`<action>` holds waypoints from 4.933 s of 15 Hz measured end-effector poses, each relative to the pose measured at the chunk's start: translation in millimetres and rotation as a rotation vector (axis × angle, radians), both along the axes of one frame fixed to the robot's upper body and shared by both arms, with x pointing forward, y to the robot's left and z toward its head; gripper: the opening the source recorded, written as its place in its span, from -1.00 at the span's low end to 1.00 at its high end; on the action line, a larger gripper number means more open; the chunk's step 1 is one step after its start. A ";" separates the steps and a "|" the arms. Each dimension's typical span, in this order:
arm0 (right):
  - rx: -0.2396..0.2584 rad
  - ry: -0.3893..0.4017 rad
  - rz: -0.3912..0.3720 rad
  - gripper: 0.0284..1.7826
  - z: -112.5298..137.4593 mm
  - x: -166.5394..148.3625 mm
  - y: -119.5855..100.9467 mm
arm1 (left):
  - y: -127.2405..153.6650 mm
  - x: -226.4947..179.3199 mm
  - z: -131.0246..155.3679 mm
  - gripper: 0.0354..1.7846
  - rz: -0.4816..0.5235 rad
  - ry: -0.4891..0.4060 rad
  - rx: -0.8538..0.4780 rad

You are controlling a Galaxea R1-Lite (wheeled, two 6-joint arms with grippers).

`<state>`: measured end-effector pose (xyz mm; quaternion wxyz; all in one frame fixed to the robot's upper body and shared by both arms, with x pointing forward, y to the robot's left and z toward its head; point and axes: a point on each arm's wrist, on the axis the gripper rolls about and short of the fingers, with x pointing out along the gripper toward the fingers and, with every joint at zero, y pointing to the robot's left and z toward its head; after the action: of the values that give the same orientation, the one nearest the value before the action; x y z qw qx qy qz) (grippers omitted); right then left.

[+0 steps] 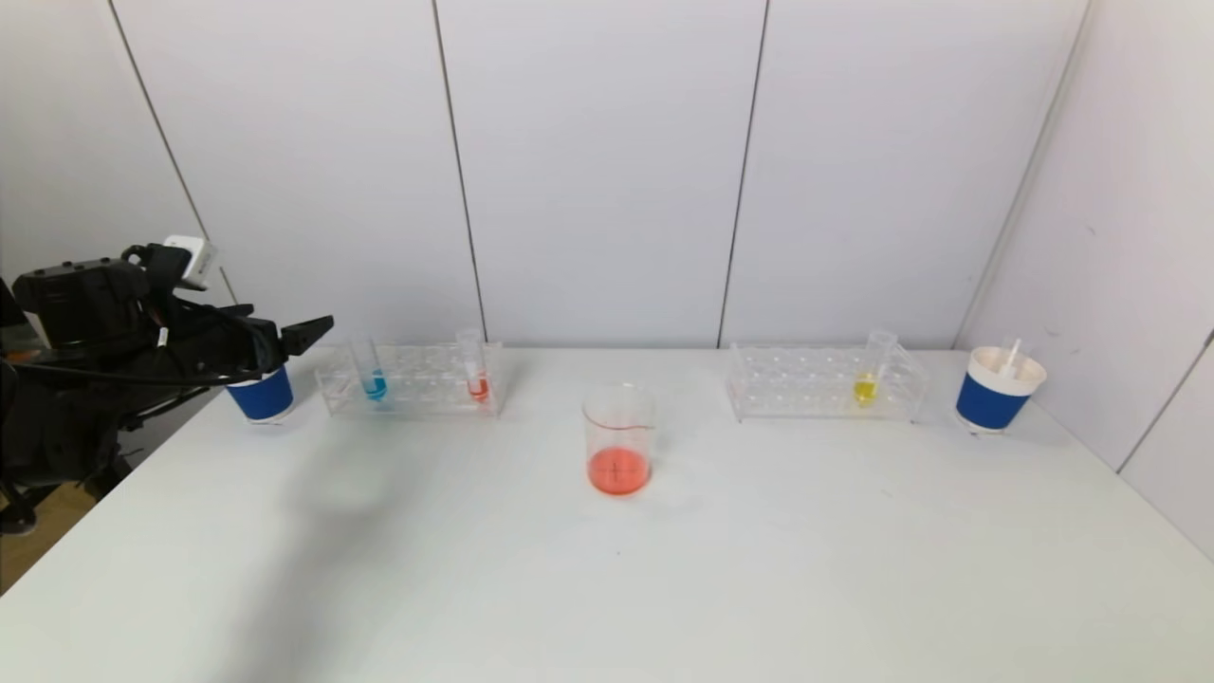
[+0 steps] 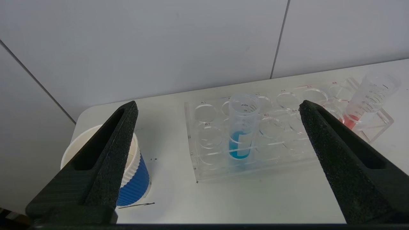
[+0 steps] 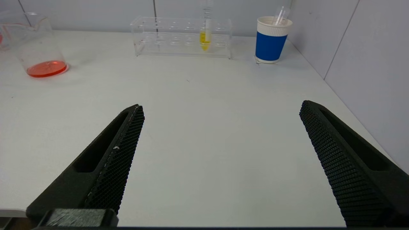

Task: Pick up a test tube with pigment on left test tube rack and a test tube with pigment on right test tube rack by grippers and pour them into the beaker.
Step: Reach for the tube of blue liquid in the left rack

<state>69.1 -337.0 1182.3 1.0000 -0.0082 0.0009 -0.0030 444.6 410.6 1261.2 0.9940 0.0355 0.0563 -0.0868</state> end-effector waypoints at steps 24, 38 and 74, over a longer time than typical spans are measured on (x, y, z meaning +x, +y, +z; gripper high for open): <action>0.000 0.000 0.000 0.99 0.0 0.0 0.0 | 8.8 5.2 0.9 0.95 0.013 -0.004 -0.046; 0.000 0.000 0.000 0.99 0.0 0.0 0.0 | 11.2 24.0 -18.8 -0.92 0.022 0.052 -0.083; 0.000 0.000 0.000 0.99 0.0 0.0 0.0 | -2.4 53.4 -54.9 0.91 -0.213 0.067 -0.056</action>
<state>69.1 -337.0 1182.4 1.0000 -0.0082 0.0007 -0.0032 497.9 408.2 1206.3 0.9773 0.0107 0.0830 -0.1945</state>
